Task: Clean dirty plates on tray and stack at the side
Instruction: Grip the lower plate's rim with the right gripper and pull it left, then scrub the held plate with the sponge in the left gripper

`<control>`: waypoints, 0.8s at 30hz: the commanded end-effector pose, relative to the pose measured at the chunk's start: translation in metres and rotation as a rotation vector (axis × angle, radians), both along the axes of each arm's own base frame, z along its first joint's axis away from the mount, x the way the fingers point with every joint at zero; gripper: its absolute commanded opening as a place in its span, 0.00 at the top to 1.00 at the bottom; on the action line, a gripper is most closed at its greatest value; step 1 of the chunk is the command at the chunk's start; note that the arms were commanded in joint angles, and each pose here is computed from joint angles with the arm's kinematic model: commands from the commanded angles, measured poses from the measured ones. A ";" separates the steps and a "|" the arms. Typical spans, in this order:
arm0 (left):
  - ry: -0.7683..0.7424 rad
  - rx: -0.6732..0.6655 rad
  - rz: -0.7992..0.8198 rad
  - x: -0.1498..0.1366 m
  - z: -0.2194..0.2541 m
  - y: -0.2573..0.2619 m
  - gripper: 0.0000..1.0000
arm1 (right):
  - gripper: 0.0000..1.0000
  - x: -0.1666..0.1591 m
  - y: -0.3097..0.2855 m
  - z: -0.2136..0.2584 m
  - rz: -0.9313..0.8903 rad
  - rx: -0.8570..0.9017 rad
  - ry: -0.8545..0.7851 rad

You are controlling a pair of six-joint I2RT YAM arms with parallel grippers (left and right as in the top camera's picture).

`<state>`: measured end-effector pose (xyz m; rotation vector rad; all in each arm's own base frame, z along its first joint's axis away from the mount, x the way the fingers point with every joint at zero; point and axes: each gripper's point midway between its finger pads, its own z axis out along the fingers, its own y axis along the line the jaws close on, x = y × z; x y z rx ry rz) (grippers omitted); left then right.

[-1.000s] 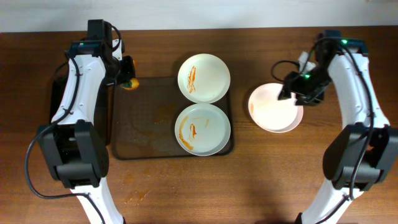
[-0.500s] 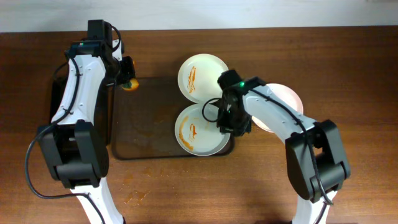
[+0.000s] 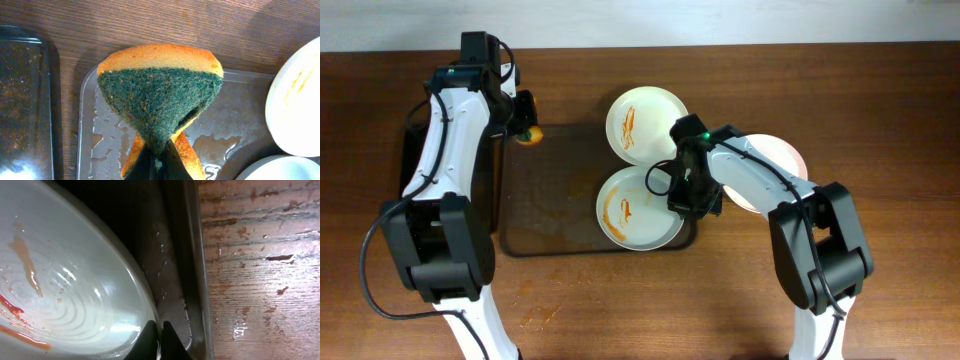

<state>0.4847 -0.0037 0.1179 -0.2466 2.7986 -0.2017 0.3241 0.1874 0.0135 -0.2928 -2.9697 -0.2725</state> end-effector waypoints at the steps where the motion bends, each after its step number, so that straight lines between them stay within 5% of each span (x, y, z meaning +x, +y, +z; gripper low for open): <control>1: -0.048 0.002 0.001 0.005 0.018 0.001 0.99 | 0.96 0.011 0.026 0.015 0.115 0.003 -0.073; 11: -0.045 0.002 0.001 0.005 0.018 0.001 0.99 | 0.96 0.034 0.120 0.010 0.182 0.057 -0.341; 14: -0.043 0.001 0.001 0.004 0.017 0.001 0.99 | 0.76 0.039 0.117 0.009 0.167 0.068 -0.341; 16: -0.041 -0.002 0.000 0.004 0.017 0.000 0.99 | 0.73 0.037 0.119 0.006 0.170 0.076 -0.329; 22: 0.004 -0.005 0.002 -0.006 0.013 0.000 0.99 | 0.74 0.020 0.129 -0.003 0.187 0.142 -0.241; 24: 0.012 -0.016 -0.001 -0.008 0.012 -0.003 0.99 | 0.84 0.017 0.133 -0.012 0.191 0.154 -0.220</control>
